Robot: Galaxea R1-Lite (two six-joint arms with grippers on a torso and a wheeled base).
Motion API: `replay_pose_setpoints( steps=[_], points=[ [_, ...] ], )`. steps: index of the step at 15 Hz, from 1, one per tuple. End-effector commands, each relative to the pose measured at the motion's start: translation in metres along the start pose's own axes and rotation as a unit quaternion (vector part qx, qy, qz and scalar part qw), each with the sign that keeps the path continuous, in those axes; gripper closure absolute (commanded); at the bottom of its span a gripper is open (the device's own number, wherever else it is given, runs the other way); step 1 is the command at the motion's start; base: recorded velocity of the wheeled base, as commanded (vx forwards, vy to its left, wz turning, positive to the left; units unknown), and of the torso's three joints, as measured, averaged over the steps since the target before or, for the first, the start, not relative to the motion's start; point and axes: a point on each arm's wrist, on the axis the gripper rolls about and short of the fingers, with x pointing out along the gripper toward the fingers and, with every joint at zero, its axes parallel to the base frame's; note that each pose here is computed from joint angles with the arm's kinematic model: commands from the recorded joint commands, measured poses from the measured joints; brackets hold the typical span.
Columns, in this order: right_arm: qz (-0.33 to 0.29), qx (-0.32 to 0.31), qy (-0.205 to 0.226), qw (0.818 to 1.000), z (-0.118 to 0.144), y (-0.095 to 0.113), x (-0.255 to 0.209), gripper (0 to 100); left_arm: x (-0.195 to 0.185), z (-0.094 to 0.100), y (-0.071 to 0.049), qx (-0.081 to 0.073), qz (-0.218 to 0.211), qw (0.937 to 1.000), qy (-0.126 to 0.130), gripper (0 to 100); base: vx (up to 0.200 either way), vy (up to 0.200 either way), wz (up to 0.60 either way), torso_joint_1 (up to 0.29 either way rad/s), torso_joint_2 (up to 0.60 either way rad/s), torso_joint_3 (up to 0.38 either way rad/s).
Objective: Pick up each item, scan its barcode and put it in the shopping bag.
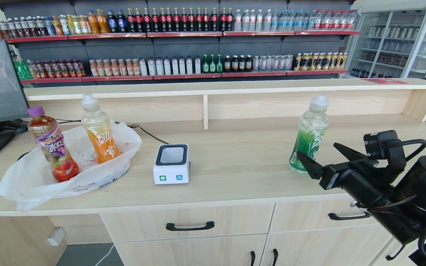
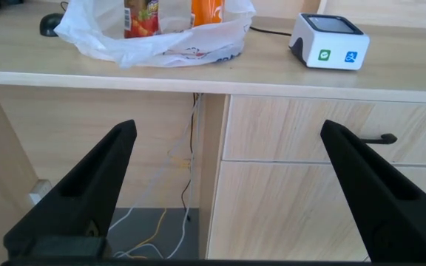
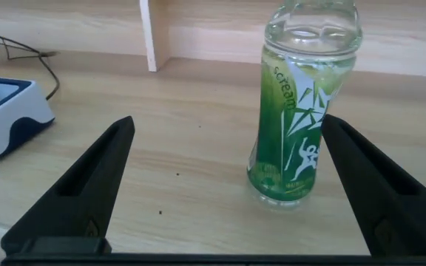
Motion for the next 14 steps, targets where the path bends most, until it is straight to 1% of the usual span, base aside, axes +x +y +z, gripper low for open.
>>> replay_pose_setpoints(
  steps=[1, 2, 4, 6, 7, 8, 10, 11, 12, 14],
  points=[
    [-0.014, -0.001, 0.014, 1.000, -0.006, -0.008, -0.001, 0, 0.000, 0.000, 0.000, 0.000, 0.001, 1.0000, 0.000, 0, 0.000, 0.000, 0.00, 0.000, 0.00, 0.000],
    [-0.017, 0.010, 0.027, 0.999, -0.011, -0.012, -0.007, 0, 0.000, 0.000, 0.000, 0.000, 0.000, 1.0000, 0.000, 0, 0.000, 0.000, 0.00, 0.000, 0.00, 0.000],
    [-0.029, 0.024, 0.050, 0.998, -0.021, -0.027, -0.009, 0, 0.000, 0.000, 0.000, 0.000, 0.000, 1.0000, 0.000, 0, 0.000, 0.000, 0.00, 0.000, 0.00, 0.000],
    [-0.023, 0.024, 0.042, 0.999, -0.021, -0.033, 0.001, 0, 0.000, 0.000, 0.000, 0.000, 0.000, 1.0000, 0.000, 0, 0.000, 0.000, 0.00, 0.000, 0.00, 0.000],
    [-0.023, 0.024, 0.038, 0.999, -0.023, -0.041, 0.012, 0, 0.000, 0.000, 0.000, 0.000, 0.001, 1.0000, 0.000, 0, 0.000, 0.000, 0.00, 0.000, 0.00, 0.000],
    [-0.023, 0.024, 0.033, 0.999, -0.026, -0.044, 0.024, 0, 0.000, 0.000, 0.000, 0.000, 0.001, 1.0000, 0.000, 0, 0.000, 0.000, 0.00, 0.000, 0.00, 0.000],
    [-0.014, 0.021, 0.014, 1.000, -0.026, -0.040, 0.046, 0, 0.000, 0.000, 0.000, 0.000, 0.001, 1.0000, -0.001, 0, 0.000, 0.000, 0.00, 0.000, 0.00, 0.000],
    [-0.016, 0.022, 0.010, 1.000, -0.028, -0.042, 0.053, 0, 0.000, 0.000, 0.000, 0.000, 0.000, 1.0000, 0.000, 0, 0.000, 0.000, 0.00, 0.000, 0.00, 0.000],
    [-0.020, 0.021, 0.010, 1.000, -0.031, -0.045, 0.059, 0, 0.000, 0.000, 0.000, 0.000, 0.000, 1.0000, 0.000, 0, 0.000, 0.000, 0.00, 0.000, 0.00, 0.000],
    [-0.018, 0.022, 0.011, 1.000, -0.039, -0.045, 0.071, 0, 0.000, 0.000, 0.000, 0.000, 0.000, 1.0000, 0.000, 0, 0.000, 0.000, 0.00, 0.000, 0.00, 0.000]
  ],
)
